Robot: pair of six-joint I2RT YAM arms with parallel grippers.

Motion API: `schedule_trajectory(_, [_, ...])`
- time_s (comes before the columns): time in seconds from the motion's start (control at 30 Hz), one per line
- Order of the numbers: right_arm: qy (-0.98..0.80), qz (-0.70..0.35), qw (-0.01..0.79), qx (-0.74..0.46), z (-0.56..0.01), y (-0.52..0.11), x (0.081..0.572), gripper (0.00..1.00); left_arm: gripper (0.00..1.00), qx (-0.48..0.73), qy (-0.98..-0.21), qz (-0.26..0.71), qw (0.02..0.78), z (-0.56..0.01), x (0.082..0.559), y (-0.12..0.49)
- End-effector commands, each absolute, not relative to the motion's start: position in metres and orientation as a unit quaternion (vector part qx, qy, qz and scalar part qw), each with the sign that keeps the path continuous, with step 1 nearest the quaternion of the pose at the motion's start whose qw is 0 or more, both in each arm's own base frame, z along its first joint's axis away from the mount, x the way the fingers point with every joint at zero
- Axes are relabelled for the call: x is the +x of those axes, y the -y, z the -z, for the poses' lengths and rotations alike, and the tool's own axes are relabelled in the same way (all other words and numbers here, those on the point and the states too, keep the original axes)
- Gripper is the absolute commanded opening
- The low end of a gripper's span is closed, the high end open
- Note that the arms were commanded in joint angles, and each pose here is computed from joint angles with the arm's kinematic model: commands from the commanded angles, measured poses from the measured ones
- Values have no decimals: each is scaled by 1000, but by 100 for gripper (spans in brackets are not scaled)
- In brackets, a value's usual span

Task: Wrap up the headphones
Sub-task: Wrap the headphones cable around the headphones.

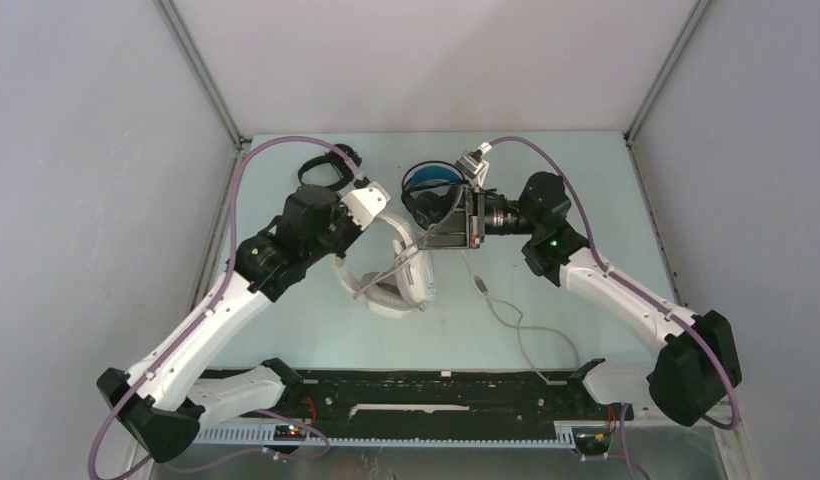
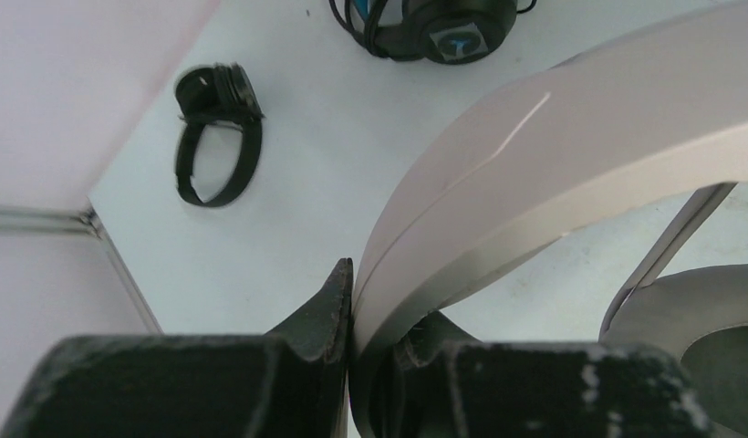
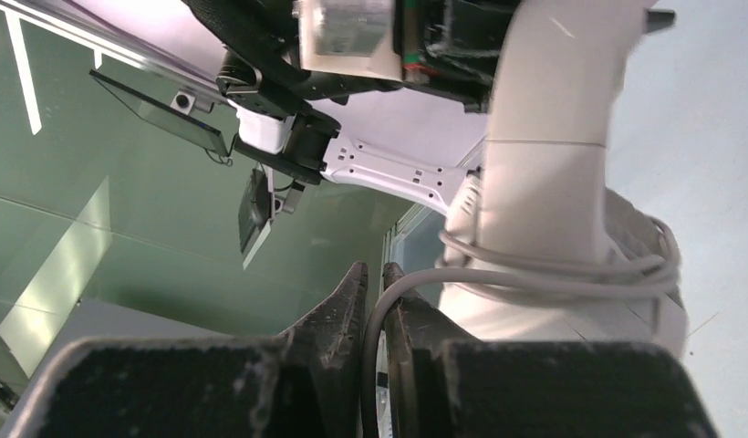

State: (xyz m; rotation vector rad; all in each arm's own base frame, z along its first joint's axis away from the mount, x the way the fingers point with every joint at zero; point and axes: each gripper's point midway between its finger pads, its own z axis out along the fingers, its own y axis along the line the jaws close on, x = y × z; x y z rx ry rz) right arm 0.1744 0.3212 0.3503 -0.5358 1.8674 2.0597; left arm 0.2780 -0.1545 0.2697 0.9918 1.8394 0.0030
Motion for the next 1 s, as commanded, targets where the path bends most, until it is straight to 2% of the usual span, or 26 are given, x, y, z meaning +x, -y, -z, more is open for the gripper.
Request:
schedule_trajectory(0.0, [-615,-727,200,-231,-388,-331,174,14,0,345,-805,-12,482,-271,283,143])
schedule_trajectory(0.27, [-623,-723,192,-228,-382,-349,179,15,0,284,-840,-13,462,-264,287,140])
schedule_trajectory(0.53, [-645,-700,196,-233,-371,-373,187,17,0,153,-864,15,479,-269,297,143])
schedule_trajectory(0.97, [-698,-609,290,-242,-347,-386,201,17,0,-18,-860,65,506,-296,305,140])
